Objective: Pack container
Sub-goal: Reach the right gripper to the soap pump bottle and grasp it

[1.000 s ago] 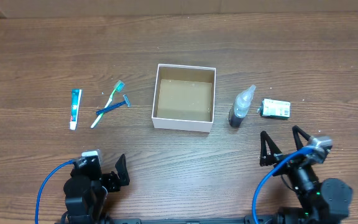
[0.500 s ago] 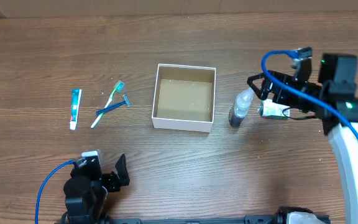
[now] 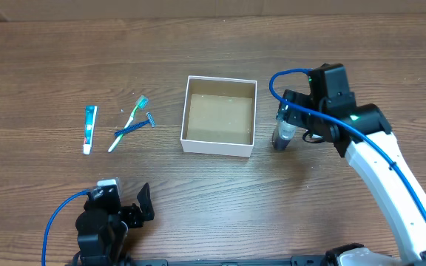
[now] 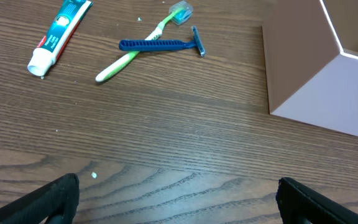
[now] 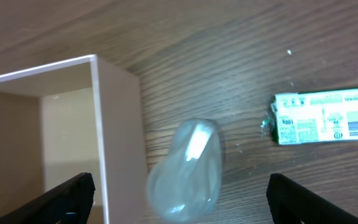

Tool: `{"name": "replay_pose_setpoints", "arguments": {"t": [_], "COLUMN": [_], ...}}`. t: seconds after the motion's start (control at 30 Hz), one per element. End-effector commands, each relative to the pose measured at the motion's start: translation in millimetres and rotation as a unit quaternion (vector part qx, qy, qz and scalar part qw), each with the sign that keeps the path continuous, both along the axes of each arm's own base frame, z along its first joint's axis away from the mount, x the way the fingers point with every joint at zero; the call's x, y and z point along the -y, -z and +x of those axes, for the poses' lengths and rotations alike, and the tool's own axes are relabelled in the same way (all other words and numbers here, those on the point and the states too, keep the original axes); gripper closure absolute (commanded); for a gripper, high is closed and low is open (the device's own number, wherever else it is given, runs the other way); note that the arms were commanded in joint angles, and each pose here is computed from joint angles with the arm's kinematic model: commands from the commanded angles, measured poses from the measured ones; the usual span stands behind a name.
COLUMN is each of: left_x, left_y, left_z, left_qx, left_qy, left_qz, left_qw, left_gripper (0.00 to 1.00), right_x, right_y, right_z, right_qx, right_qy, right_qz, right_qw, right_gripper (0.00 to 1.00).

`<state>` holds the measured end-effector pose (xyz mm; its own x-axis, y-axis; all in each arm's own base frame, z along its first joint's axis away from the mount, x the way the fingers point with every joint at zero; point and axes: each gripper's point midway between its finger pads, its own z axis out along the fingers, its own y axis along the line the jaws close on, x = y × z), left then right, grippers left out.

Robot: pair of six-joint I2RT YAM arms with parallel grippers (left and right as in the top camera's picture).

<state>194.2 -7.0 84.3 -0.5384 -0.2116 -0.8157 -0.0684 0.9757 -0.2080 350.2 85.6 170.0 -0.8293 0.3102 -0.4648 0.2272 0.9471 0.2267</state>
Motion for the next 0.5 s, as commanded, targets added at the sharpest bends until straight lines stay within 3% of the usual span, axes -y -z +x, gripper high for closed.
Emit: {"name": "replay_pose_setpoints", "arguments": {"t": [0.0, 0.1, 0.3, 0.47], "left_x": [0.4, 0.4, 0.4, 0.4], "left_y": [4.9, 4.9, 4.9, 4.9], "left_z": [-0.2, -0.2, -0.2, -0.2], "left_qx": [-0.003, -0.003, -0.003, -0.003], "left_qy": [-0.003, -0.003, -0.003, -0.003], "left_qz": [-0.006, -0.006, -0.006, -0.006], "left_qw": [1.000, 1.000, 1.000, 1.000], "left_gripper": [0.00, 0.00, 0.00, 0.00], "right_x": [6.9, 7.3, 10.3, 12.1], "right_y": [8.2, 18.8, 19.3, 22.1], "right_z": [12.3, 16.5, 17.7, 12.9], "right_qx": [-0.002, -0.012, -0.010, -0.020], "right_qy": [0.040, 0.042, 0.046, 0.034], "right_qz": [-0.020, -0.027, -0.036, -0.047], "right_qw": [0.999, 0.999, 0.998, 0.998], "right_gripper": [0.12, 0.18, 0.41, 0.51]}}
